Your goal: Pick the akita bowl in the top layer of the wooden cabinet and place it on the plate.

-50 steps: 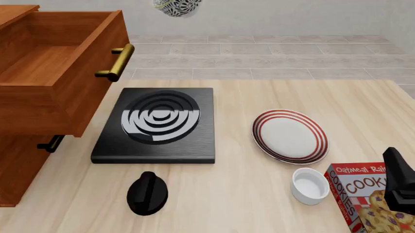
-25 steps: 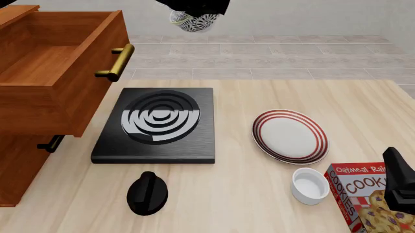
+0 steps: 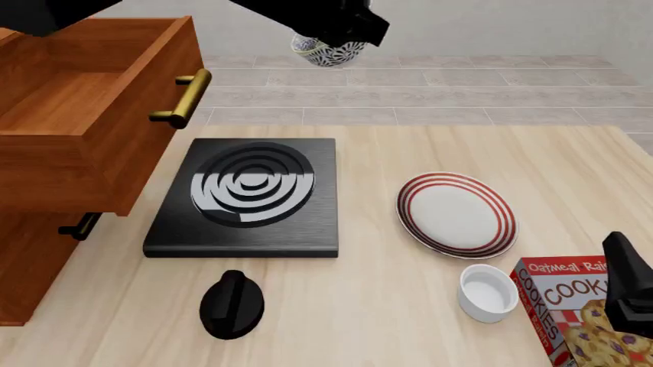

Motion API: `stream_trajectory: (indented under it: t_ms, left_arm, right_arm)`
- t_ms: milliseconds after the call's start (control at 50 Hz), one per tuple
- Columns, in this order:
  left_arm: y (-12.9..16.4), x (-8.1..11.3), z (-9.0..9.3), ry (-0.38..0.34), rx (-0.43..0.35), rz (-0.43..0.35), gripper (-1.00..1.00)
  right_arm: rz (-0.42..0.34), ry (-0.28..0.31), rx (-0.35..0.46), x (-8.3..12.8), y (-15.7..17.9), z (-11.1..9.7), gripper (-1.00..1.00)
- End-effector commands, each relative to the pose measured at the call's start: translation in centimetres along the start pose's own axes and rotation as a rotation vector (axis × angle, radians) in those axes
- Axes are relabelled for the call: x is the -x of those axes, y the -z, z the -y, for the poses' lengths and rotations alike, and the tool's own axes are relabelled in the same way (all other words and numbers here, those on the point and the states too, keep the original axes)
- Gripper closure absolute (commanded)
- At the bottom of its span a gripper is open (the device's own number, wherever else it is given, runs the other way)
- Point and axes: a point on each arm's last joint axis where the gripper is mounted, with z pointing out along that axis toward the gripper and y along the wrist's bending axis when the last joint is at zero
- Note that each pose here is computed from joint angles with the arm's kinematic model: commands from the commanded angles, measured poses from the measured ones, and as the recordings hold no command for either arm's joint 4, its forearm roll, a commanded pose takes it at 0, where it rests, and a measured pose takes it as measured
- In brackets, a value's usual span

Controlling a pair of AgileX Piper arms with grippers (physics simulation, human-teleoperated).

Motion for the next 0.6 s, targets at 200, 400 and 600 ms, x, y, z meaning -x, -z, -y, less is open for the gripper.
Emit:
stream_trajectory:
  t_ms: [200,400,600]
  left_arm:
    - [-1.7,-0.3,1.0,-0.037,-0.021,-0.009,1.00]
    - [-2.7,-1.1,1.4,-0.051,-0.028,-0.023,1.00]
    - [-3.3,-1.6,1.9,-0.063,-0.040,-0.031,1.00]
  right_arm:
    - [0.005,-0.008,-0.004,0.0,0.1,0.0,-1.00]
    - [0.007,-0.011,-0.006,0.0,0.1,0.0,-1.00]
    - [0.007,-0.010,-0.005,0.0,0.1,0.0,-1.00]
